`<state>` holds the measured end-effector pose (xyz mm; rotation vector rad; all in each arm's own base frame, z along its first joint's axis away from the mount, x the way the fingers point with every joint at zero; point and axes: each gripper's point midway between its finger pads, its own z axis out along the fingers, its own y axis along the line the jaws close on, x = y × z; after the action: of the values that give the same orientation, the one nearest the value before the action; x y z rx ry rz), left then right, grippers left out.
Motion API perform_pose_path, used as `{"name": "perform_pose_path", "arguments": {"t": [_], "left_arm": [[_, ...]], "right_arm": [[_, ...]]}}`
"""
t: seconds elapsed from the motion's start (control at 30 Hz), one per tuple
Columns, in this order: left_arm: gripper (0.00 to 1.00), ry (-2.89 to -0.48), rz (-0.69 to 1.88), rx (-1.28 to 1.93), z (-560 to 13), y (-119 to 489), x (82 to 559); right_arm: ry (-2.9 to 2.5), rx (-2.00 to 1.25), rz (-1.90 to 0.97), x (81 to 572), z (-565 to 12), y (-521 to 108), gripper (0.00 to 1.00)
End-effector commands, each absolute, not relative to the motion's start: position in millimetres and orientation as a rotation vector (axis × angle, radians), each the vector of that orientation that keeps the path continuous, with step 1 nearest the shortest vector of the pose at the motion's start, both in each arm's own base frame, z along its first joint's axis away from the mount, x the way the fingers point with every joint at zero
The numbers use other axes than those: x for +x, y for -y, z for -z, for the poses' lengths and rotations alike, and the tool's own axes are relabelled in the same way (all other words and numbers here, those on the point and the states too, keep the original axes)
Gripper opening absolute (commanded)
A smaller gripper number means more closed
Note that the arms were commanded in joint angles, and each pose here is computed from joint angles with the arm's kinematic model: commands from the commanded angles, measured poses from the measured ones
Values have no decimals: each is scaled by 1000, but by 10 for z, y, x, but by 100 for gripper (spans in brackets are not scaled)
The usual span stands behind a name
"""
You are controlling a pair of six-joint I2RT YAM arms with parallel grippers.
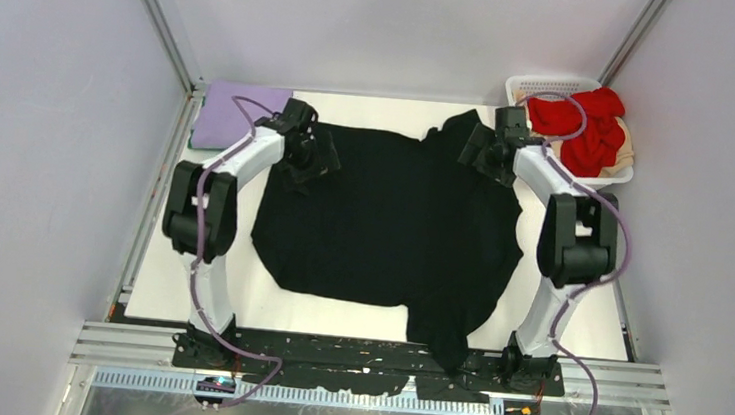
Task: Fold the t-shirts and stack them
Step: Flatten out the tshirt
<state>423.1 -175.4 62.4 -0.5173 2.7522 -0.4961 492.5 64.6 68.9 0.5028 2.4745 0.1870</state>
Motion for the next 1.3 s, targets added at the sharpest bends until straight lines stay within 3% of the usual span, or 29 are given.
{"name": "perform_pose_path", "arguments": {"t": [0.0,0.17,0.33,0.6,1.0,1.27], "left_arm": [[100,-2699,511,-364,-978,1739,3707],[100,-2788,516,-263,-719,1834,3049],[100,-2821,498,-286,-446,1805,2757],[100,-2826,301,-410,-231,1428,2541],[100,-2730,-47,-746,-199,451,2084],[100,-2527,-154,-919,-567,130,1915]], "right_arm": [[-2292,474,-231,4570,-1377,-663,95],[-2340,430,-306,3893,-1038,-868,96],[-2442,408,-334,3548,-649,-981,95],[-2527,421,-221,3378,-286,-826,95],[-2538,509,-146,3342,-182,-624,95],[-2502,497,-177,3380,-291,-648,95]]}}
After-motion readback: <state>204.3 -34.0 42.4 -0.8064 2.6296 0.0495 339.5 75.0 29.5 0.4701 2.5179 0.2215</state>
